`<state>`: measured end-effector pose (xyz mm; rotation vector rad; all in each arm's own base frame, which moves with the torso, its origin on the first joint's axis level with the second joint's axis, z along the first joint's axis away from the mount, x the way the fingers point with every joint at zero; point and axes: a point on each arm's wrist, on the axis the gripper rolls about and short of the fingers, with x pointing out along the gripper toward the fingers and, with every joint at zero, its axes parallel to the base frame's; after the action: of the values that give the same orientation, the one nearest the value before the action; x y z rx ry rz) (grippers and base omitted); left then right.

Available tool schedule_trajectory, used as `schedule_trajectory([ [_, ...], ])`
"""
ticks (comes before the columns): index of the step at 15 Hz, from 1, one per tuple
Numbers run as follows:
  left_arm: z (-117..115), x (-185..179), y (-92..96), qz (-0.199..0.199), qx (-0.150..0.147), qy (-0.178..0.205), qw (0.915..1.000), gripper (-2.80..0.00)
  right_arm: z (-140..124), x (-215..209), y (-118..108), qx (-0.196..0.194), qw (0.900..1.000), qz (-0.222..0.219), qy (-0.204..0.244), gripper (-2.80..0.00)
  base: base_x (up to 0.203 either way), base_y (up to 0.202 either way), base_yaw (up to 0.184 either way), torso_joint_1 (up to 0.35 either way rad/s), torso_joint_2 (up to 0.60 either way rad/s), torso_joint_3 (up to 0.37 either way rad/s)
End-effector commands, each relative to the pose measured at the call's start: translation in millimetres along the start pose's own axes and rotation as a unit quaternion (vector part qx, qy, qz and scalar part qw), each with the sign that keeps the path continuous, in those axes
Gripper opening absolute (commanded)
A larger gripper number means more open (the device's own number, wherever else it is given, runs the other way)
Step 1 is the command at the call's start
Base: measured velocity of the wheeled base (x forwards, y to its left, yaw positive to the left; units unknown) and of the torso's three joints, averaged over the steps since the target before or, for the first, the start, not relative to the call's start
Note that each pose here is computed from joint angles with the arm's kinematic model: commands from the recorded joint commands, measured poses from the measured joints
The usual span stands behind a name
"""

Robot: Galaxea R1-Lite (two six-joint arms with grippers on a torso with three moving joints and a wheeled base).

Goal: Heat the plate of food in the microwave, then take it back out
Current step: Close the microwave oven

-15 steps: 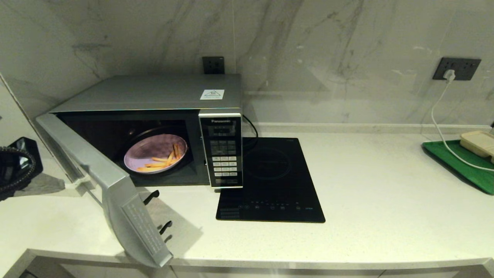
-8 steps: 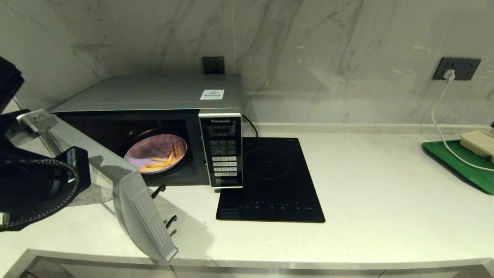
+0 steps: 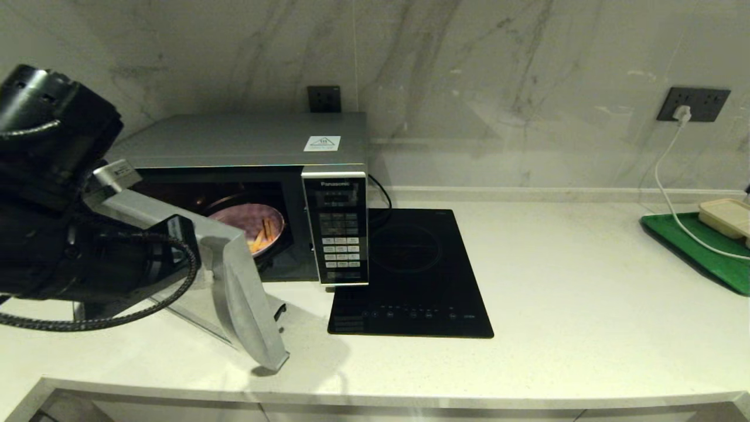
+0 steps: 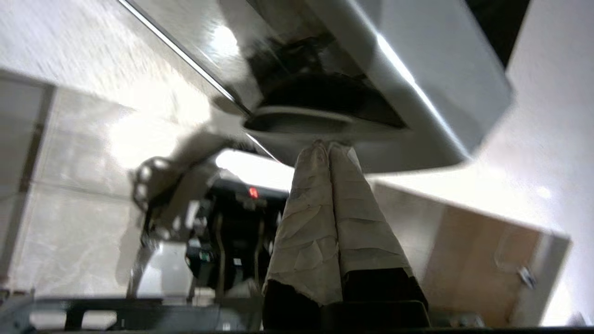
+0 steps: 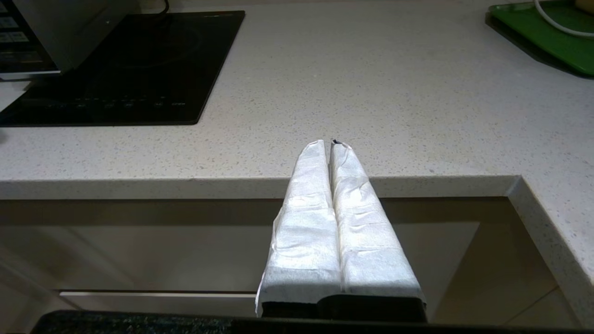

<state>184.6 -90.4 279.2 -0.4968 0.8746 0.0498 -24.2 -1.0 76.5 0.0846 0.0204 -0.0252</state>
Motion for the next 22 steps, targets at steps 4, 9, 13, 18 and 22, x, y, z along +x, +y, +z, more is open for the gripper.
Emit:
schedule_trajectory([
  [4,13.4,51.3,-19.6,0.04,-0.002,-0.048,0.998,-2.8,0.0,0.0,0.0,0.0,1.0,0.0,0.0,-2.8,0.0,0.0,0.0,0.0,0.0,0.0],
  [9,9.9,56.3,-41.9,-0.012,0.025,-0.069,0.9972,-2.8,0.0,0.0,0.0,0.0,1.0,0.0,0.0,-2.8,0.0,0.0,0.0,0.0,0.0,0.0],
  [13,17.1,48.2,-50.8,-0.033,0.028,-0.085,0.9955,-2.8,0.0,0.0,0.0,0.0,1.0,0.0,0.0,-2.8,0.0,0.0,0.0,0.0,0.0,0.0],
  [18,25.5,62.8,-62.0,-0.046,0.03,-0.107,0.9927,-2.8,0.0,0.0,0.0,0.0,1.0,0.0,0.0,-2.8,0.0,0.0,0.0,0.0,0.0,0.0],
  [22,31.3,72.4,-71.4,-0.067,0.044,-0.133,0.9879,-2.8,0.0,0.0,0.0,0.0,1.0,0.0,0.0,-2.8,0.0,0.0,0.0,0.0,0.0,0.0],
])
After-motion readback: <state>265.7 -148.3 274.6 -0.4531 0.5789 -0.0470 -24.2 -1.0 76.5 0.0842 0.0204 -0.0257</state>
